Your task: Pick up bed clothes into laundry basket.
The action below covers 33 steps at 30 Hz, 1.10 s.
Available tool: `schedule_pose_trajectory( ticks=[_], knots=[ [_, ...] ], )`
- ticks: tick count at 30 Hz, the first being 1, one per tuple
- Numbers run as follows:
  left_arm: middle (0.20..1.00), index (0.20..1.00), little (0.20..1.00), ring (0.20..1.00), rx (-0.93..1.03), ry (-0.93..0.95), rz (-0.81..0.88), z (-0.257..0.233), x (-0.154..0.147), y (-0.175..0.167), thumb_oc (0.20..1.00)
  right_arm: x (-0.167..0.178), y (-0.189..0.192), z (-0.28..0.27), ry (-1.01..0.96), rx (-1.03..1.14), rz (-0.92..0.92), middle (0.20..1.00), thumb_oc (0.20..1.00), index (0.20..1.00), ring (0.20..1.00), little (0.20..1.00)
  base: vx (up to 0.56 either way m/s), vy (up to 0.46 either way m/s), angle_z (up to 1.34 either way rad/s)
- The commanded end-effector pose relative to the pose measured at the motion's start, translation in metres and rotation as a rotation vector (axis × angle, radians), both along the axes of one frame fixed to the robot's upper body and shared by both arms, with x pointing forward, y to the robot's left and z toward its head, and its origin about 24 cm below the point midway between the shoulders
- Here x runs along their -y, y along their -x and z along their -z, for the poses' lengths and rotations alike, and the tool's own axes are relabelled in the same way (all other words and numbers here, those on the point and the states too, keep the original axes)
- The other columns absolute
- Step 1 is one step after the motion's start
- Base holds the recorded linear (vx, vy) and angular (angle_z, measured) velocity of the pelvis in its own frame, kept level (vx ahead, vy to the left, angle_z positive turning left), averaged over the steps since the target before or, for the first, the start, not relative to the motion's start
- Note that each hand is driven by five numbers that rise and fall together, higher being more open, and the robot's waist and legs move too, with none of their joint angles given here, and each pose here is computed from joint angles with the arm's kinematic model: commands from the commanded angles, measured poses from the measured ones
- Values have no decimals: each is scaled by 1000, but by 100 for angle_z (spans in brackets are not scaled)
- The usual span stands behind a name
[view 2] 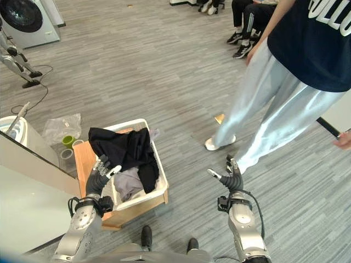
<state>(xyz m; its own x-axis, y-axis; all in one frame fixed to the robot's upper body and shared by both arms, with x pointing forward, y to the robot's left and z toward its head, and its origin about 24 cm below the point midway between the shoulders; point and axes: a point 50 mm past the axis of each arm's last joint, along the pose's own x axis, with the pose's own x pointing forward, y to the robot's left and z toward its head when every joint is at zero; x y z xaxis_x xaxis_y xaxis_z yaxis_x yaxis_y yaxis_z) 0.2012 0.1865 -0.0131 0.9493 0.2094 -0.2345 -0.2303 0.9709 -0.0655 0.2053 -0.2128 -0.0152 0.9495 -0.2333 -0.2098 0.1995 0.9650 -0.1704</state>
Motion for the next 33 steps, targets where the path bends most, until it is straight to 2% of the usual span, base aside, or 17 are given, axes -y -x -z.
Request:
schedule_pose_trajectory(
  ticks=[1, 27, 29, 33],
  knots=[
    [1000, 1000, 1000, 1000, 152, -74, 13, -25, -3, -17, 1000, 2, -10, -24, 9, 147, -11, 1000, 1000, 1000, 1000, 1000, -38, -35, 7],
    [1000, 1000, 1000, 1000, 115, -24, 26, -16, -1, -11, 1000, 2, 0, -8, 22, 73, -5, 1000, 1000, 1000, 1000, 1000, -3, -2, 0],
    [1000, 1000, 1000, 1000, 139, 29, -27, -20, -4, -12, 1000, 3, -1, -6, 101, 44, -14, 1000, 1000, 1000, 1000, 1000, 0, 0, 0],
    [1000, 1000, 1000, 1000, 236, 32, -64, -40, -12, -14, 1000, 5, -5, -22, 90, 120, -6, 1000, 1000, 1000, 1000, 1000, 0, 0, 0]
  ],
)
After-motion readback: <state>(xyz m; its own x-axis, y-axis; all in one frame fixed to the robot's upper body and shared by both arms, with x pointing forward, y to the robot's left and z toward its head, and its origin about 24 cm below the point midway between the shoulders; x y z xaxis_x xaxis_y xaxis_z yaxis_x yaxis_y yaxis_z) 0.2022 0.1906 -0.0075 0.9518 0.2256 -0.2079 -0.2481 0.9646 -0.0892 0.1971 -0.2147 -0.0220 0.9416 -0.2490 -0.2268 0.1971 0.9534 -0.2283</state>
